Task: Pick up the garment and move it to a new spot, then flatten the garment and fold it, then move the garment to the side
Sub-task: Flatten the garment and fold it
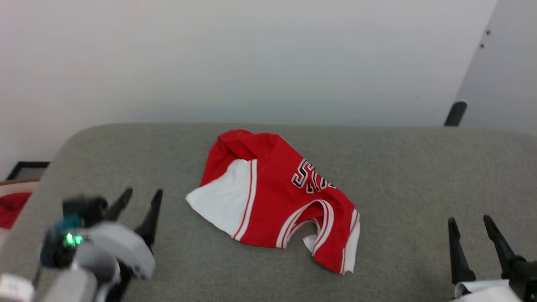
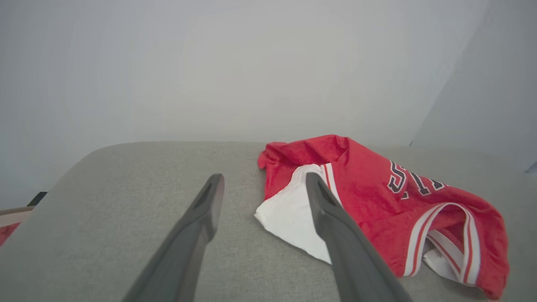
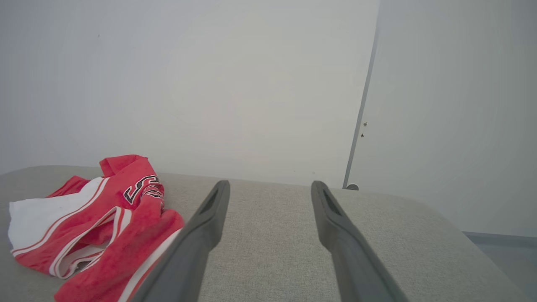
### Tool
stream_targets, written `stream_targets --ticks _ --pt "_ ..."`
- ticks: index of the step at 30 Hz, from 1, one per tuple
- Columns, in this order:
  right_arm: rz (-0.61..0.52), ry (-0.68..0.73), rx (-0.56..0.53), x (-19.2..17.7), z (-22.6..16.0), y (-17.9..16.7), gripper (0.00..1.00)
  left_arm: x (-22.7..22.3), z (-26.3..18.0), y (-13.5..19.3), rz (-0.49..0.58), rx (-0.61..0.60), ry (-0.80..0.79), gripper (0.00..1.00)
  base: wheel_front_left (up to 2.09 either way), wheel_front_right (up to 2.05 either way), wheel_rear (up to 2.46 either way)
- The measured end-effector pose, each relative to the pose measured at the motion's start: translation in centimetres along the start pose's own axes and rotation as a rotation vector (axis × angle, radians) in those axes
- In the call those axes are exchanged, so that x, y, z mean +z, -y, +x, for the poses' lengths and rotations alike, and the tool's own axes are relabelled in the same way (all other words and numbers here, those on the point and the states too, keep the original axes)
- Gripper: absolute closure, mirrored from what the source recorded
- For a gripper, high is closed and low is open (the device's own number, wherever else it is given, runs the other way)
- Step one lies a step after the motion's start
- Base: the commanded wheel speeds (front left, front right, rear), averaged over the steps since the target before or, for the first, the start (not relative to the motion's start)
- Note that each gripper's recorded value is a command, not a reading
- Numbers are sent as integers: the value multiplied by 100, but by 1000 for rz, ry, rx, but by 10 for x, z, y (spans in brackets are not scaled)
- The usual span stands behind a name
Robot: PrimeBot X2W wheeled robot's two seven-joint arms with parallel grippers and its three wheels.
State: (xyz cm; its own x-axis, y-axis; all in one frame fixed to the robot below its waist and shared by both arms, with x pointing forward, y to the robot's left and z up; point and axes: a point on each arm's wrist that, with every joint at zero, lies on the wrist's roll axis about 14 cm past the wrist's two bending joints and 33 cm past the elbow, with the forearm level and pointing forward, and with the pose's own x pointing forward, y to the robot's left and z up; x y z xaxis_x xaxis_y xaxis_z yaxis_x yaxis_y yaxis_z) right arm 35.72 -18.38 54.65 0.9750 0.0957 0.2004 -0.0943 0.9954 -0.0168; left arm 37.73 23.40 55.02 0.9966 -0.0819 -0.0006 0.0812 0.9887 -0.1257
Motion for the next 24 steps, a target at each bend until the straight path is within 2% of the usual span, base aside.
stream_targets --ticks 10,16,24 --pt "14 1 -11 -5 25 5 0 -6 75 -5 -14 -58 -275 0 0 0 0" --pt "23 -35 -53 -21 36 18 0 -52 106 -13 18 -48 -514 0 0 0 0" --pt "11 -99 -111 -45 36 38 0 -119 123 -8 41 -47 -791 0 0 0 0"
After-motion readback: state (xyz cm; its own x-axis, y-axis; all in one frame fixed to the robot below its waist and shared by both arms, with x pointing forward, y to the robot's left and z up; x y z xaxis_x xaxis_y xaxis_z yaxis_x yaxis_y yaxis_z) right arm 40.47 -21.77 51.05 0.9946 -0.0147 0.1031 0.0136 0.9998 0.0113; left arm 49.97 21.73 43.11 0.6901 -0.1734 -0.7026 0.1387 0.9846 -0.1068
